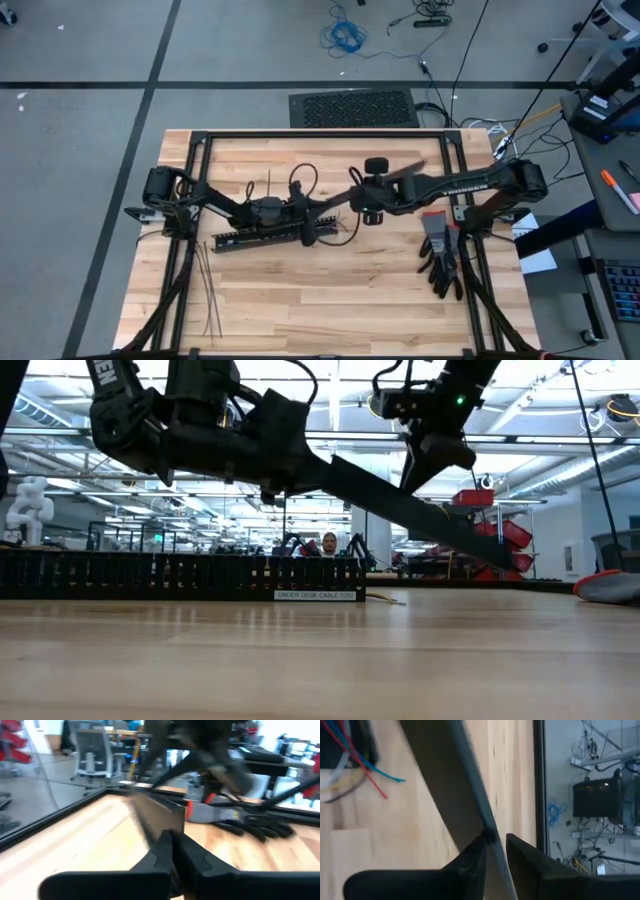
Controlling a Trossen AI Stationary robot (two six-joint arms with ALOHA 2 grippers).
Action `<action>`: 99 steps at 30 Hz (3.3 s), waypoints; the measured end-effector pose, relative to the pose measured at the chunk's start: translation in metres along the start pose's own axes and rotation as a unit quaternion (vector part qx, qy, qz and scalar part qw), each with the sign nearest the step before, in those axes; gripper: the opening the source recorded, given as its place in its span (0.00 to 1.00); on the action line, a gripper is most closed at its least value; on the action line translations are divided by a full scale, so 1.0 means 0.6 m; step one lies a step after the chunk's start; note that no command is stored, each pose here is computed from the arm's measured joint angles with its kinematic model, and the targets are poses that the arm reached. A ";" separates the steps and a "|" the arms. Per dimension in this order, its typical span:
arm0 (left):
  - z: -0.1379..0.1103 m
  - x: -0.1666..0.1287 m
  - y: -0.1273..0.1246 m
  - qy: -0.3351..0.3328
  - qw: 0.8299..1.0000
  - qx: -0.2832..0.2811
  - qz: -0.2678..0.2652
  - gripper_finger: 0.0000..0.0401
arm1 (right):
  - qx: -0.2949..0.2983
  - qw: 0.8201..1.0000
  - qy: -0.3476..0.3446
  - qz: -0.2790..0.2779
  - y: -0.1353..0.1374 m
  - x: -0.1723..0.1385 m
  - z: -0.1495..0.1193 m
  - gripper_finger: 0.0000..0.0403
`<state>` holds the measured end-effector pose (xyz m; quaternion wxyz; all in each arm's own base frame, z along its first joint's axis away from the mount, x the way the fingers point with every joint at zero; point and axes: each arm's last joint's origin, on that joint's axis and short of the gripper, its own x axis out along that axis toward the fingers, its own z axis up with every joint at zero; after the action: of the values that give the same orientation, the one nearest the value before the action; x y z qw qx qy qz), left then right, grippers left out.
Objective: Ziptie cables
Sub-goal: Close the black cable duct
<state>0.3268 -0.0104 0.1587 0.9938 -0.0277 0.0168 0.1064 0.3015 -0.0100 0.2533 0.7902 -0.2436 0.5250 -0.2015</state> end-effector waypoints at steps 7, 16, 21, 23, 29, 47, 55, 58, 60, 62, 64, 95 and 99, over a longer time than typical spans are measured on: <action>0.004 0.000 0.000 -0.011 0.999 -0.030 0.006 0.01 | 0.011 1.000 -0.008 -0.002 0.004 -0.013 0.000 0.16; 0.013 0.006 0.021 -0.031 0.986 -0.161 -0.020 0.00 | 0.014 0.955 -0.065 -0.288 0.021 -0.117 -0.005 0.18; 0.021 0.009 0.042 -0.053 0.974 -0.221 -0.017 0.00 | 0.026 0.940 -0.152 -0.304 0.080 -0.183 -0.014 0.13; 0.020 0.010 0.046 -0.049 0.971 -0.233 -0.018 0.00 | 0.025 0.945 -0.174 -0.276 0.106 -0.194 -0.021 0.11; 0.022 0.011 0.057 -0.053 0.963 -0.263 -0.012 0.00 | -0.057 0.973 -0.169 -0.146 0.193 -0.190 -0.034 0.10; 0.022 0.014 0.081 -0.051 0.957 -0.284 -0.013 0.00 | 0.255 0.881 -0.255 -0.308 0.232 -0.036 -0.093 0.00; 0.022 0.014 0.082 -0.051 0.957 -0.285 -0.013 0.00 | 0.175 0.940 -0.116 -0.268 0.206 -0.030 -0.063 0.01; 0.022 0.014 0.083 -0.049 0.955 -0.293 -0.013 0.00 | 0.117 0.964 -0.056 -0.233 0.191 -0.028 -0.047 0.09; 0.021 0.015 0.085 -0.048 0.954 -0.296 -0.012 0.00 | 0.073 0.976 -0.023 -0.204 0.181 -0.027 -0.034 0.19; 0.021 0.015 0.086 -0.047 0.954 -0.296 -0.010 0.00 | 0.045 0.983 -0.007 -0.177 0.172 -0.028 -0.020 0.31; 0.021 0.015 0.086 -0.047 0.954 -0.296 -0.010 0.00 | 0.024 0.987 0.005 -0.157 0.161 -0.028 -0.007 0.45; 0.025 0.014 0.083 -0.050 0.945 -0.321 -0.041 0.00 | 0.012 0.983 0.055 -0.172 0.082 0.028 0.013 0.51; 0.025 0.014 0.083 -0.050 0.945 -0.321 -0.041 0.00 | 0.013 0.983 0.056 -0.172 0.080 0.030 0.013 0.51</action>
<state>0.3249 0.0408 0.1710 0.9353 -0.3408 -0.0689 0.0664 0.3181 0.0192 0.2141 0.7162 -0.3082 0.5158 -0.3551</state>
